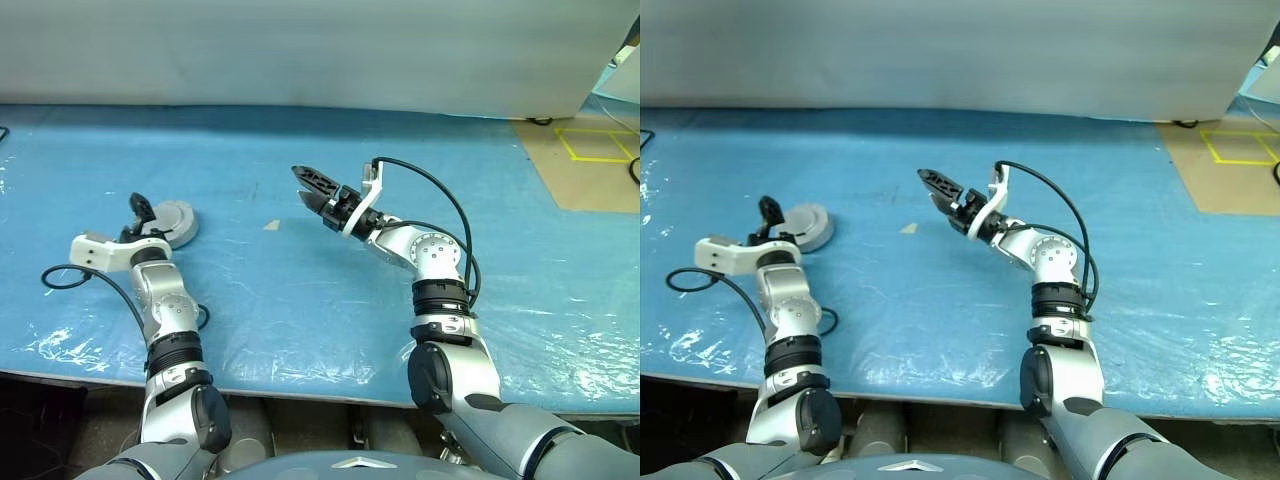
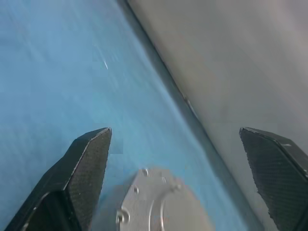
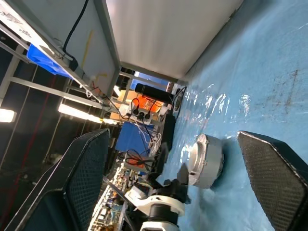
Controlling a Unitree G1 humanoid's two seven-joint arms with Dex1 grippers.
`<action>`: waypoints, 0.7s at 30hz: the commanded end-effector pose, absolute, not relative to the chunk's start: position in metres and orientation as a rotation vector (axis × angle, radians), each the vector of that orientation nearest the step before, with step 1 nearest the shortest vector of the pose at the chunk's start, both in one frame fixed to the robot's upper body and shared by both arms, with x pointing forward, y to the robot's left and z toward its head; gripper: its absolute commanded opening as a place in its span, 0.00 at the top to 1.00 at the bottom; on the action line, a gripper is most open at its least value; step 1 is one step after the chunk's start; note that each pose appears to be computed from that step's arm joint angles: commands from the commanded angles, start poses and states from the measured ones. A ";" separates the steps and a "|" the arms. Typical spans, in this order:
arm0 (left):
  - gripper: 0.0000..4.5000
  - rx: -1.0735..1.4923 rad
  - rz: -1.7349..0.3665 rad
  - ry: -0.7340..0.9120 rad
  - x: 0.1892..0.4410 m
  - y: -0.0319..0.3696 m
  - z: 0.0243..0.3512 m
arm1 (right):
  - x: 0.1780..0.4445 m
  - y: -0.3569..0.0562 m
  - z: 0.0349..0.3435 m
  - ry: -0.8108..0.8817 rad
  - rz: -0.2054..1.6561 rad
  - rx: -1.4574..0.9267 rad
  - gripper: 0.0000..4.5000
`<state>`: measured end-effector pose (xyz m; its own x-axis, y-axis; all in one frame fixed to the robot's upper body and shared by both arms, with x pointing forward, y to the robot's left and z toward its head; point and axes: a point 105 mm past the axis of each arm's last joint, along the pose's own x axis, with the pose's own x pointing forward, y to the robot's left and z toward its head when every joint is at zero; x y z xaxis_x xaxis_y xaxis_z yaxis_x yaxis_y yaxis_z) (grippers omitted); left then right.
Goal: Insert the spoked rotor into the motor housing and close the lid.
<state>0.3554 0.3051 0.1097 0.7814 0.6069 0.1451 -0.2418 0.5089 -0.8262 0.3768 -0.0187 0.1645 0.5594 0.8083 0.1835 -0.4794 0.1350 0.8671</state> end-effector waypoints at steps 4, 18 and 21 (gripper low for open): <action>0.00 -0.699 0.374 -0.563 0.352 0.301 0.158 | 0.391 -0.027 0.180 0.206 0.895 0.865 0.00; 0.00 -0.128 -0.541 -0.290 0.349 0.166 0.157 | 0.376 -0.079 0.178 -0.136 0.862 0.073 0.00; 0.00 -0.115 -0.628 -0.311 0.338 0.154 0.161 | 0.367 -0.090 0.177 -0.182 0.886 -0.018 0.00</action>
